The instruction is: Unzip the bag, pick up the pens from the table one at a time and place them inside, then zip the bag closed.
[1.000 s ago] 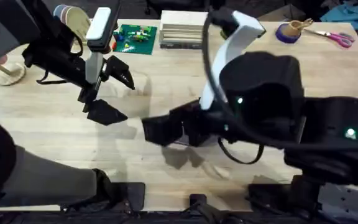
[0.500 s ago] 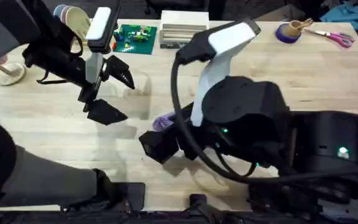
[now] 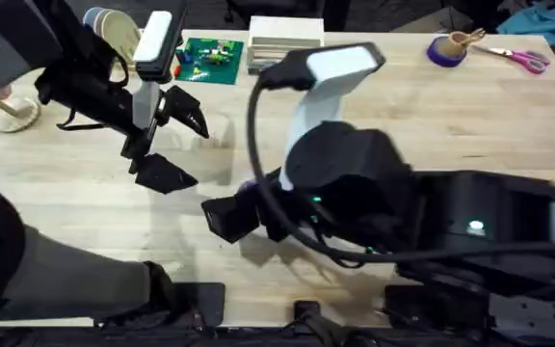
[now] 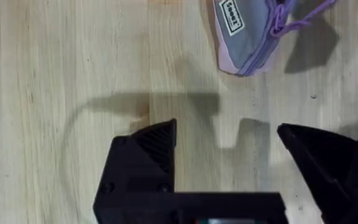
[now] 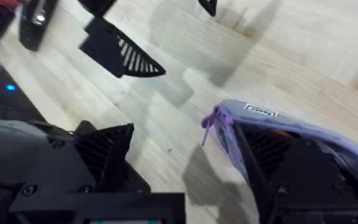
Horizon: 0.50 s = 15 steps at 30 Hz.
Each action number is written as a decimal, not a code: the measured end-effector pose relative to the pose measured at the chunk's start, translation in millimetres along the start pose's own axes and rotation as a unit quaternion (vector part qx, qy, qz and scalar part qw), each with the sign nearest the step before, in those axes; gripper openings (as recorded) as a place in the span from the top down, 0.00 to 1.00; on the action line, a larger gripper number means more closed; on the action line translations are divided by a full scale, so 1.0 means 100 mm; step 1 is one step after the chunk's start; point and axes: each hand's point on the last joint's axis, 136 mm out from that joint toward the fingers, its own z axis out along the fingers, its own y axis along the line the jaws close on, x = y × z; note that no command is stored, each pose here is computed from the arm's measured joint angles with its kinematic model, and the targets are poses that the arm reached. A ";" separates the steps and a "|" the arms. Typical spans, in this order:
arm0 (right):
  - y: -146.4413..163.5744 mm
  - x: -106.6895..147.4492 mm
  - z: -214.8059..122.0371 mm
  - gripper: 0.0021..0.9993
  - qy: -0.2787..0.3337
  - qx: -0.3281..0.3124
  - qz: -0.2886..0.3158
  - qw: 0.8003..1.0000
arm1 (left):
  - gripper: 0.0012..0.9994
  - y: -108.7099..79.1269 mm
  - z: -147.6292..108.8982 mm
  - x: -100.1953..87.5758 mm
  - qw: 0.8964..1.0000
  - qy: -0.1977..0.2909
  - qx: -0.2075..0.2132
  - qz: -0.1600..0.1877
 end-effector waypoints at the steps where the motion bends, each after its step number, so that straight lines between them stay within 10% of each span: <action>1: -0.01 0.02 0.04 0.01 0.004 0.003 0.001 1.000 | 0.01 0.00 0.00 0.00 1.000 0.000 0.000 0.000; 15: -0.11 0.28 0.46 0.08 0.043 0.031 -0.007 0.999 | 0.01 0.00 0.00 0.00 1.000 0.000 0.000 0.000</action>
